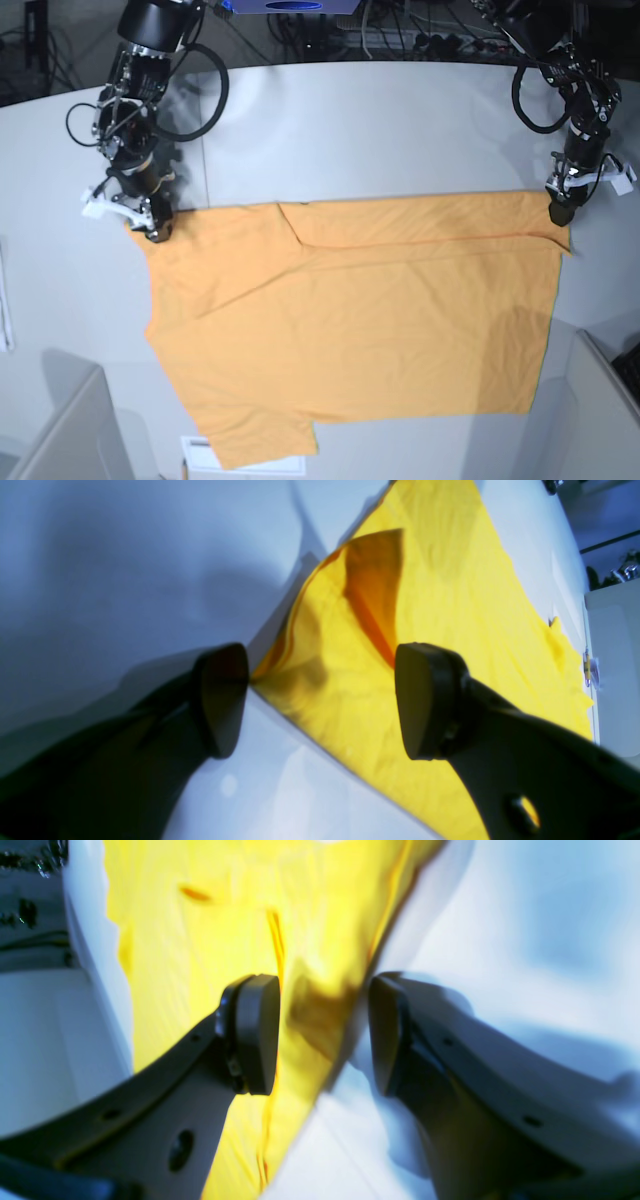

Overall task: Fold the T-shirt properly
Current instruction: 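Pull the shoulder edge with both grippers toward the robot, stretching the shirt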

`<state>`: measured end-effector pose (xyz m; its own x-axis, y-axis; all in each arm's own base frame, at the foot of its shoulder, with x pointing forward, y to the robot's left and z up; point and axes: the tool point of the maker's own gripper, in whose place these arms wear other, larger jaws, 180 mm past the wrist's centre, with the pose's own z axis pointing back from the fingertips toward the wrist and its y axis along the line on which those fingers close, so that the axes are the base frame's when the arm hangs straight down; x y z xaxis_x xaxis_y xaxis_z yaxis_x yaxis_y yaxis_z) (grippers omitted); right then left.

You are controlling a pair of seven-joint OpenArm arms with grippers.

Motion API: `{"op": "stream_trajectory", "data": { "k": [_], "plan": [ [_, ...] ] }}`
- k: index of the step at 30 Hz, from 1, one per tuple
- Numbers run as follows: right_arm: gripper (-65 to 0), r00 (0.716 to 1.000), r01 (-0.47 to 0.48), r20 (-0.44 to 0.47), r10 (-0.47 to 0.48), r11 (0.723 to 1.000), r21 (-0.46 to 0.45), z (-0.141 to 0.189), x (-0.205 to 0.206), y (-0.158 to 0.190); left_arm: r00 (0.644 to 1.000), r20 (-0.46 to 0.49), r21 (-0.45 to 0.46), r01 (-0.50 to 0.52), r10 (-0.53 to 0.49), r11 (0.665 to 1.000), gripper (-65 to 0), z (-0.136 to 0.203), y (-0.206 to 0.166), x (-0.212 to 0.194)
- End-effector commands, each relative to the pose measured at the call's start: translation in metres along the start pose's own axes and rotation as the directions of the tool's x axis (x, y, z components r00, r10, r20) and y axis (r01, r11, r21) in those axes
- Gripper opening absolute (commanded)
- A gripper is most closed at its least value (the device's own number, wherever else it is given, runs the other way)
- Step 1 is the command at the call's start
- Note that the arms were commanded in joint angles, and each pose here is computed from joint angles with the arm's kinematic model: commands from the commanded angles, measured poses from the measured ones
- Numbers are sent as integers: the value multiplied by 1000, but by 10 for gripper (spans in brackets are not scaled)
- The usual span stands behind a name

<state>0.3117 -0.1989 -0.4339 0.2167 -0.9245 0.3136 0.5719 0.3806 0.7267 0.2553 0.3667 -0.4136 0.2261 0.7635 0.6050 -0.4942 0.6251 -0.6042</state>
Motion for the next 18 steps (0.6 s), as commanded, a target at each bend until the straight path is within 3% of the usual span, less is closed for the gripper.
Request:
{"op": "stream_trajectory", "data": {
  "k": [1, 11, 13, 18],
  "plan": [
    [-374, 1000, -3, 13, 3, 1000, -8, -1, 5, 0, 999, -38, 23, 10, -9, 1000, -202, -1, 5, -6],
    [-377, 999, -13, 43, 15, 1000, -26, 0, 11, -9, 996, -78, 53, -41, 45, 998, -209, -3, 19, -25],
    [-378, 999, -13, 43, 15, 1000, -26, 0, 11, -9, 996, -78, 53, -41, 45, 998, -255, -3, 19, -25],
    [-378, 999, -14, 41, 15, 1000, -27, -1, 10, -9, 996, -83, 53, -39, 43, 998, -467, -4, 18, -26]
  ]
}}
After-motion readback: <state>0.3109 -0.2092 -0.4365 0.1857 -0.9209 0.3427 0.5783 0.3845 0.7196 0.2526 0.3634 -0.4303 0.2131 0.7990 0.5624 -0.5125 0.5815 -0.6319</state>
